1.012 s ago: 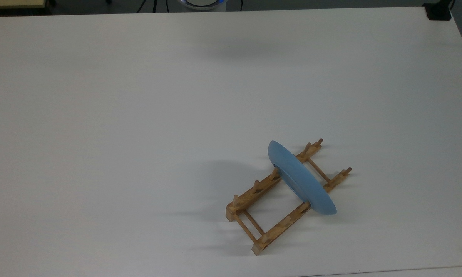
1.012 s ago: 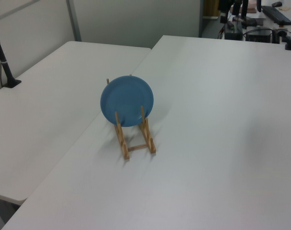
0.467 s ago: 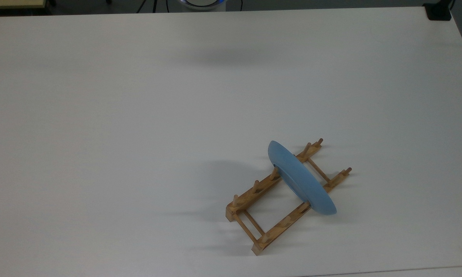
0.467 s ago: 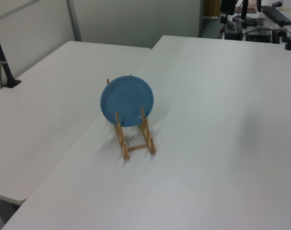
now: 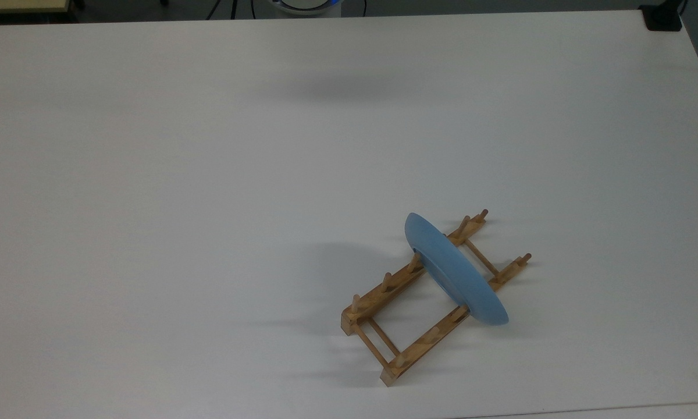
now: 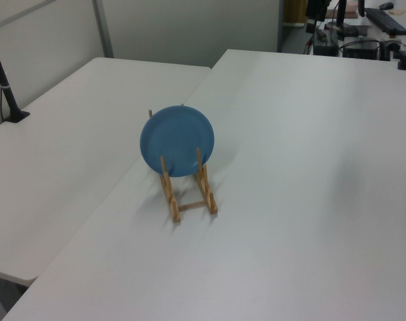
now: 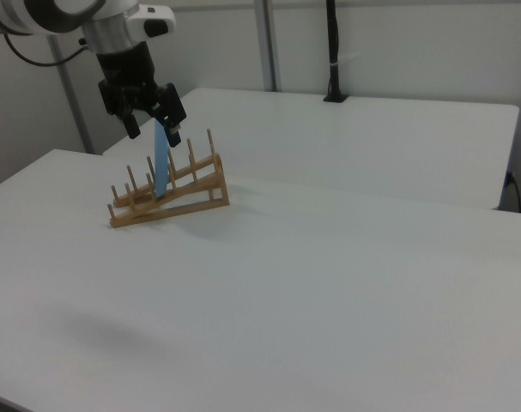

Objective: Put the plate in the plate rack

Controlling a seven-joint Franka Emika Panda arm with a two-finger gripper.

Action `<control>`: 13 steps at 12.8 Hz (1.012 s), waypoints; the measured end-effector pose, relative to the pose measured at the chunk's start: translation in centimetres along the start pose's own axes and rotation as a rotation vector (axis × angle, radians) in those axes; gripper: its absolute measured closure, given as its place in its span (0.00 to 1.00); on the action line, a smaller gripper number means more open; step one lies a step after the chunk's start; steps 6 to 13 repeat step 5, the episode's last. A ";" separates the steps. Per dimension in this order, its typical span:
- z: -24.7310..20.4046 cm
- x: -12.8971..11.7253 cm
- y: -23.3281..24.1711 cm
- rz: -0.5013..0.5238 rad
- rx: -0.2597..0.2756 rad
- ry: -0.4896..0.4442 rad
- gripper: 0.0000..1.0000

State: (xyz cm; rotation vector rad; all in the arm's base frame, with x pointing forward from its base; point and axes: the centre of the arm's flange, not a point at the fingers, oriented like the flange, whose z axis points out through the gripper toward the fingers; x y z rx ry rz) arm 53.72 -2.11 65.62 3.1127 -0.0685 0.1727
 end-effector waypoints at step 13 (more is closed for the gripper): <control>0.3 0.1 -0.4 -0.013 0.001 -0.005 0.00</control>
